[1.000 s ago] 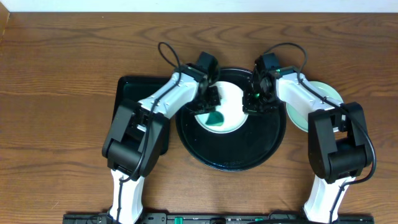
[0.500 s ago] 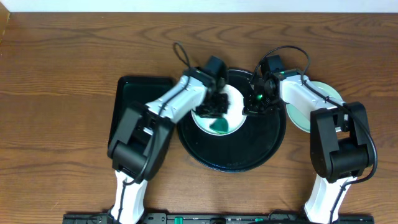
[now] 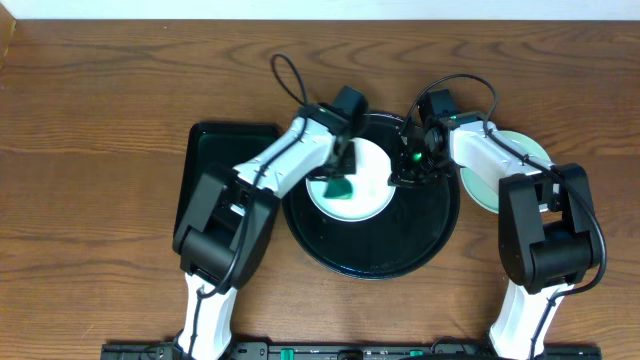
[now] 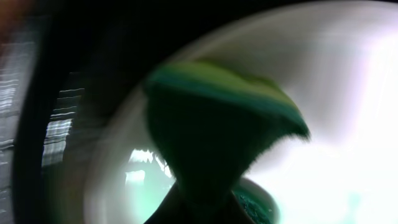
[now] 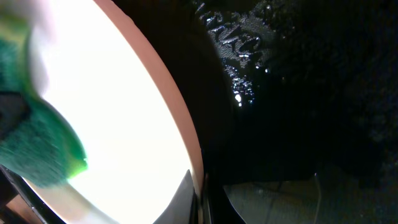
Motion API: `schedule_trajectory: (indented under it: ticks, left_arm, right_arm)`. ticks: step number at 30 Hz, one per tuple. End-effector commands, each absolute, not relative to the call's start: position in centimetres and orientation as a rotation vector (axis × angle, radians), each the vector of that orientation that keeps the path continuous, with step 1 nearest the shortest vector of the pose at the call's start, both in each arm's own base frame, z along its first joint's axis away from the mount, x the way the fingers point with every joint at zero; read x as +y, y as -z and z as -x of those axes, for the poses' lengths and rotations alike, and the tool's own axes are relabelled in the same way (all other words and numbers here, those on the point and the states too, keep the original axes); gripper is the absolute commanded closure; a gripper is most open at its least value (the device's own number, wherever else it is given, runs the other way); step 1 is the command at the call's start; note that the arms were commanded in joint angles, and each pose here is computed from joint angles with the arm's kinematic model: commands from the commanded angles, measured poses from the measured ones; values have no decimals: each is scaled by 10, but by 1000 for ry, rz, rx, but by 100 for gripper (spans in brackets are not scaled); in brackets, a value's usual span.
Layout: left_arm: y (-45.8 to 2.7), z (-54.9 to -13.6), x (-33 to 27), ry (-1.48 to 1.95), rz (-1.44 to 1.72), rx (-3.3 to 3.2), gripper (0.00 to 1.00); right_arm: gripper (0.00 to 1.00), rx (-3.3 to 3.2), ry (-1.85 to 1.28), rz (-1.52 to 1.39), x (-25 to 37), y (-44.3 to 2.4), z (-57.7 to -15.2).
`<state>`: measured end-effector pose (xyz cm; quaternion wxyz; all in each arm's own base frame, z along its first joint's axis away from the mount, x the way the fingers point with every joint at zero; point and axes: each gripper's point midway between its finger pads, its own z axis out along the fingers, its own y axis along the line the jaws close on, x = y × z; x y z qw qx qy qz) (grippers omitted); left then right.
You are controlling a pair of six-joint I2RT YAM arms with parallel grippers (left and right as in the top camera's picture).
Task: Clean dirty plates on tray and stack at the side
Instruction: 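Scrub white plate with sponge while right gripper holds its rim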
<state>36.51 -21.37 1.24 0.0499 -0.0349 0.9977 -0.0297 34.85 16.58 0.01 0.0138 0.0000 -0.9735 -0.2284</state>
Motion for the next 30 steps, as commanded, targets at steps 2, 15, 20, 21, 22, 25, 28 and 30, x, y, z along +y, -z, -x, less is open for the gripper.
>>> schedule_trajectory:
  ticks: [2,15,20,21,22,25,28,30]
  left_arm:
    - [-6,-352,-176,-154,172,3083,93]
    - [-37,-327,-303,958,-474,3027,93]
    - [-23,-367,-270,617,-200,3017,93]
    - [-20,-373,-255,503,-105,3023,93]
    - [-17,-380,-237,363,3,3022,93]
    - [-13,-384,-191,31,195,3004,93]
    - [-13,-374,-167,-159,220,3016,93]
    - [-12,-364,-166,-187,209,3051,93]
  right_arm:
    - [99,-2912,664,-39,172,27,-313]
    - [99,-2911,664,-39,172,27,-313]
    - [99,-2910,662,-43,172,27,-312]
    - [99,-2910,662,-43,172,27,-312]
    - [99,-2911,661,-43,172,27,-312]
    - [99,-2910,662,-42,172,27,-312]
    - [99,-2910,663,-42,172,27,-312]
    - [99,-2911,663,-42,172,27,-312]
